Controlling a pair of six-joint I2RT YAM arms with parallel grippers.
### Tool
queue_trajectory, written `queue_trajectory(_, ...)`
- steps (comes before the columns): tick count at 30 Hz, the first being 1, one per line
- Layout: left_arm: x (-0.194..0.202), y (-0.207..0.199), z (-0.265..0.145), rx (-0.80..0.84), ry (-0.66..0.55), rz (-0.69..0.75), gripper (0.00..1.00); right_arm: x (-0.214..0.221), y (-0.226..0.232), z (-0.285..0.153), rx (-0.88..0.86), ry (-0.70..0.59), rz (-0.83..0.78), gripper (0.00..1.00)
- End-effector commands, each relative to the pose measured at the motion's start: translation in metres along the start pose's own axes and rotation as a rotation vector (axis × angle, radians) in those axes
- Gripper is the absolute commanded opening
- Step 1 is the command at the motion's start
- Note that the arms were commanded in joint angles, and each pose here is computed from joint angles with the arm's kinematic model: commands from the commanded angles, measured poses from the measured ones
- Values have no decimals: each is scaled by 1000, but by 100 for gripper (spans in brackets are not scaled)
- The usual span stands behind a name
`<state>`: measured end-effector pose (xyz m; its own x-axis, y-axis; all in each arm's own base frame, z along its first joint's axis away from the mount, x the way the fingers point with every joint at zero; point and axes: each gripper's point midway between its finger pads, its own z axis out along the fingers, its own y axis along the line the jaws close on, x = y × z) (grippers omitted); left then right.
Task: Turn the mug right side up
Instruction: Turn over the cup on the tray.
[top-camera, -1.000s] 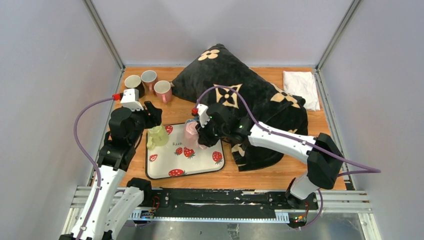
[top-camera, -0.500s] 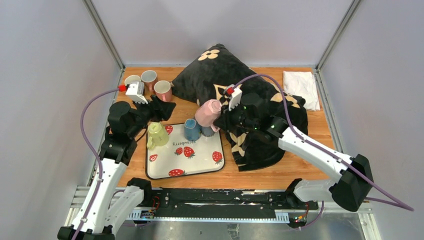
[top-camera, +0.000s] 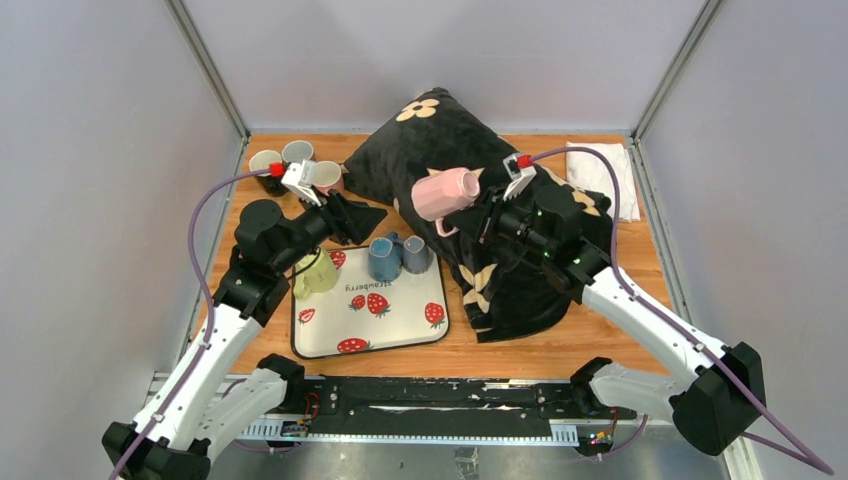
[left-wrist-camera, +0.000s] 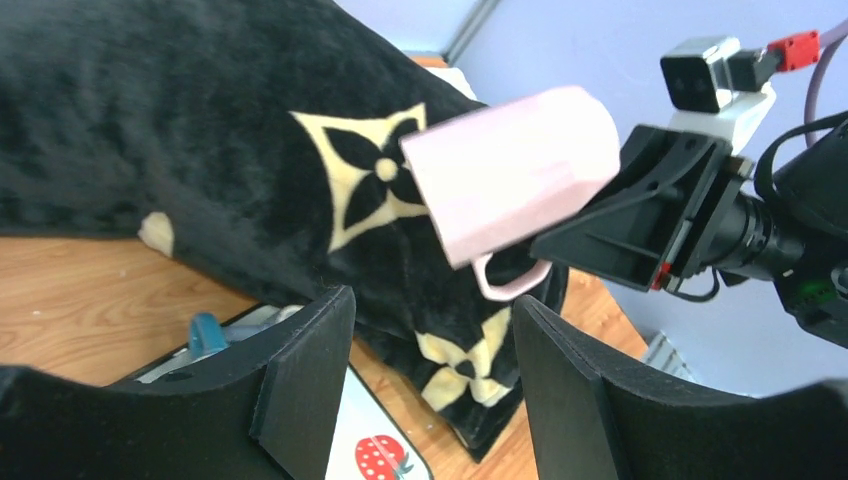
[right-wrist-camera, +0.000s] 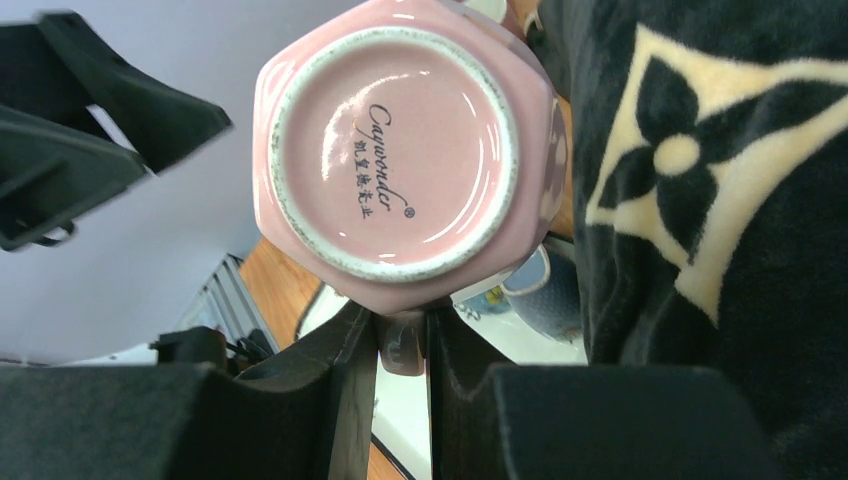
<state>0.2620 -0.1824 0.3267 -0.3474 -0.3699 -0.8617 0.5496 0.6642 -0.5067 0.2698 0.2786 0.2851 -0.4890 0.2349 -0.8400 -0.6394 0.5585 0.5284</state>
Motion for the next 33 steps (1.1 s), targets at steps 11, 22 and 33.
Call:
queue_trajectory(11, -7, -40, 15, 179, -4, -64, 66, -95, 74, -37, -323, -352, 1, 0)
queue_trajectory(22, -24, -81, 9, 363, -36, -135, 67, -125, 111, -51, -537, -445, 16, 0)
queue_trajectory(33, -42, -103, 8, 438, -81, -156, 69, -147, 140, -59, -683, -472, -9, 0)
